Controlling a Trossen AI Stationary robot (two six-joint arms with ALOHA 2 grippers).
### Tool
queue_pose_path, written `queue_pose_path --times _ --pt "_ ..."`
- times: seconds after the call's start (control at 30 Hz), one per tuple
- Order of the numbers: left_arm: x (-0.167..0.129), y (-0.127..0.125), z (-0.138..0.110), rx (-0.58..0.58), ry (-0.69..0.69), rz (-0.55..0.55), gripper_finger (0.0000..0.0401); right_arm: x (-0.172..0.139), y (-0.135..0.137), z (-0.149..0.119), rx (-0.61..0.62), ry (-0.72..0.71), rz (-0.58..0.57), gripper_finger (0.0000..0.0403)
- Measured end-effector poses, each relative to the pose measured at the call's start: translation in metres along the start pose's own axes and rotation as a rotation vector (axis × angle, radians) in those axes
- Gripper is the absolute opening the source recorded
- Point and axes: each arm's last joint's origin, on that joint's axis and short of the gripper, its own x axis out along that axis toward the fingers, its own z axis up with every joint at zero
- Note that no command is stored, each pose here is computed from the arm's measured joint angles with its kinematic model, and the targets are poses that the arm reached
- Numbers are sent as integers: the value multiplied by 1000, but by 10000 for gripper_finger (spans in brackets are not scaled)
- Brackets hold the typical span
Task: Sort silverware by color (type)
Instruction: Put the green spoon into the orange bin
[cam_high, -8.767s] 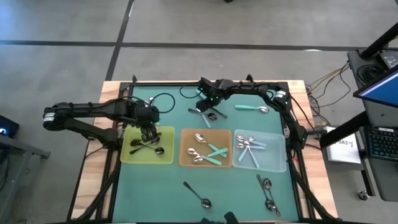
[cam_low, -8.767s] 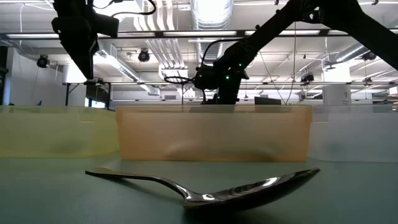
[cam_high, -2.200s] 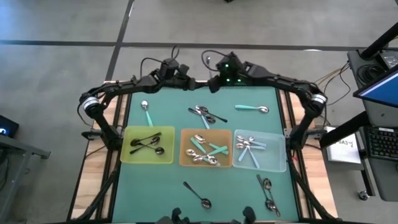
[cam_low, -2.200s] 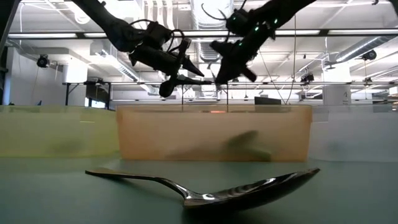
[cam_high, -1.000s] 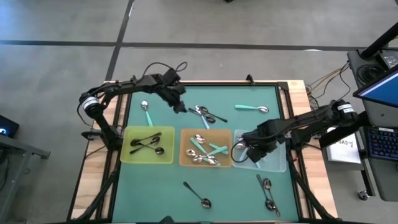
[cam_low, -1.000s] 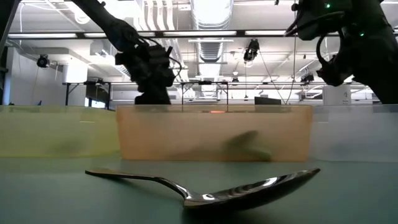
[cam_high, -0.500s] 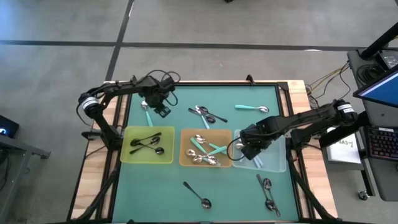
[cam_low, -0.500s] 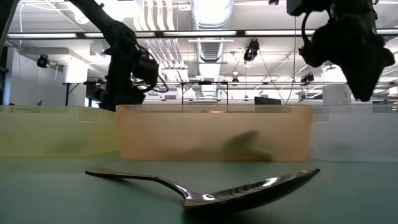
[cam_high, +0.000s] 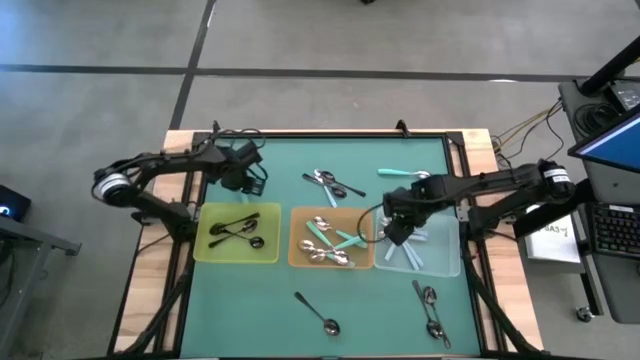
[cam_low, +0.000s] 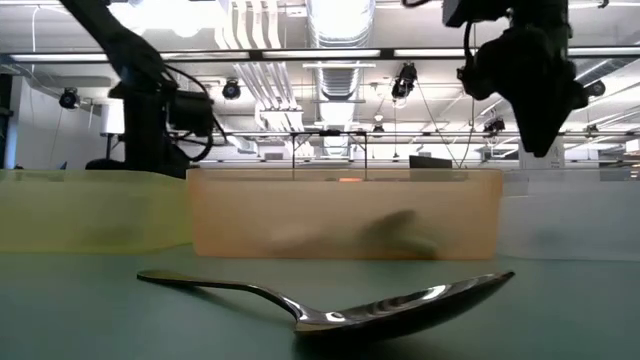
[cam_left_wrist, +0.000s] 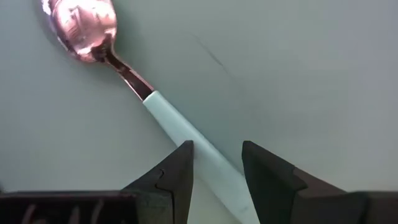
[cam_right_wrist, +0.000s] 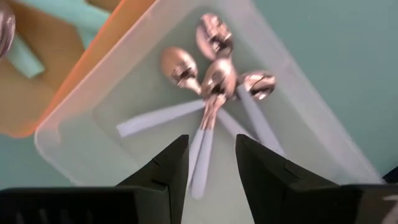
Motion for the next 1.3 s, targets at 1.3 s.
queue_pose_path --times 1.3 --pt "-6 -11 20 8 -185 -59 31 -4 -25 50 42 -229 35 123"
